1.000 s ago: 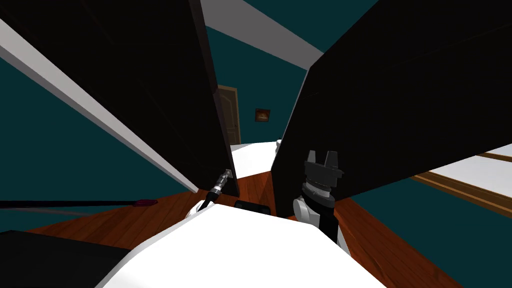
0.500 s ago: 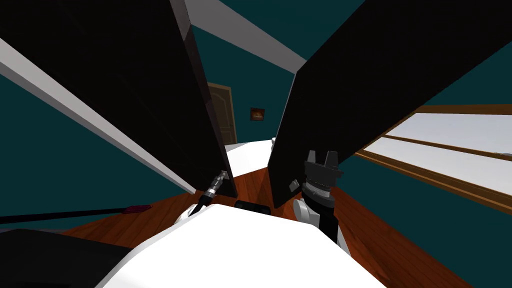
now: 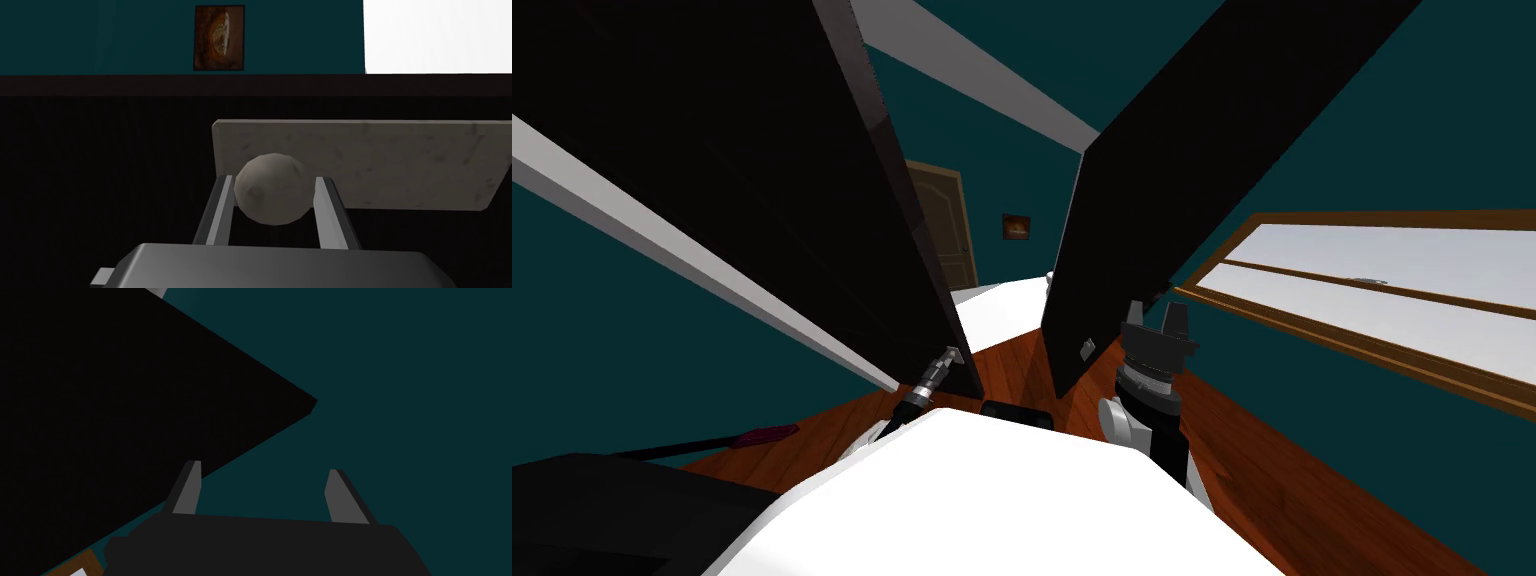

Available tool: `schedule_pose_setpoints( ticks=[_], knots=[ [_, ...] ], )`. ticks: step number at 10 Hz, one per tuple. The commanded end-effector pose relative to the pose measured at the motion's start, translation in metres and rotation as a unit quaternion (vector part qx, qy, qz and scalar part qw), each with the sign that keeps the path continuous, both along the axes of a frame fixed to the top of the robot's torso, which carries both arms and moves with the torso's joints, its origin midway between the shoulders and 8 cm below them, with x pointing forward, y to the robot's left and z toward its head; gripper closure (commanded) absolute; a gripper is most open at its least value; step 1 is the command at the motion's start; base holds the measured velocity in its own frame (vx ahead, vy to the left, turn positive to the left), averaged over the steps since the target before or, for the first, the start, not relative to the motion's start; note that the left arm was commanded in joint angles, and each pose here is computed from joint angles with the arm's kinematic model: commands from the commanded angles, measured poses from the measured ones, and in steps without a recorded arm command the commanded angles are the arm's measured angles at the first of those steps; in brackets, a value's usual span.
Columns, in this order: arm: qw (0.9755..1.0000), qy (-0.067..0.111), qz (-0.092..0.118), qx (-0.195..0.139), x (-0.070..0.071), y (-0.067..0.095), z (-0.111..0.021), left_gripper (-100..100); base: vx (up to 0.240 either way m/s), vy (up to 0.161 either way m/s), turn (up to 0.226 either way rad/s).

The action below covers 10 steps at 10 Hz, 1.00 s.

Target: Pull the door open

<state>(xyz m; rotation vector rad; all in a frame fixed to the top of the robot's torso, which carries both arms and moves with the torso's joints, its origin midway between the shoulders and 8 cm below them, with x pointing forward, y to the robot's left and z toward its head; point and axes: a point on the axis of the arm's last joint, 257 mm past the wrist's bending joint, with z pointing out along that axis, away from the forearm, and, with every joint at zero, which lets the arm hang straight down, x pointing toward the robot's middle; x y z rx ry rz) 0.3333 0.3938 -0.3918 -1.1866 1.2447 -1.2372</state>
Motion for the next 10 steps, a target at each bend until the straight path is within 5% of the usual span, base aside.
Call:
schedule_pose_setpoints(
  ticks=[1,6,10],
  knots=[
    [1.0,0.0,0.0,0.0,0.0,0.0,0.0,100,-0.084,0.024,-0.034],
    [0.9997,-0.001,-0.025,-0.001,-0.03,0.002,0.0,100,-0.225,0.062,-0.17],
    [0.9996,0.003,-0.029,0.0,-0.039,0.005,-0.002,100,-0.165,0.048,-0.084]
  ],
)
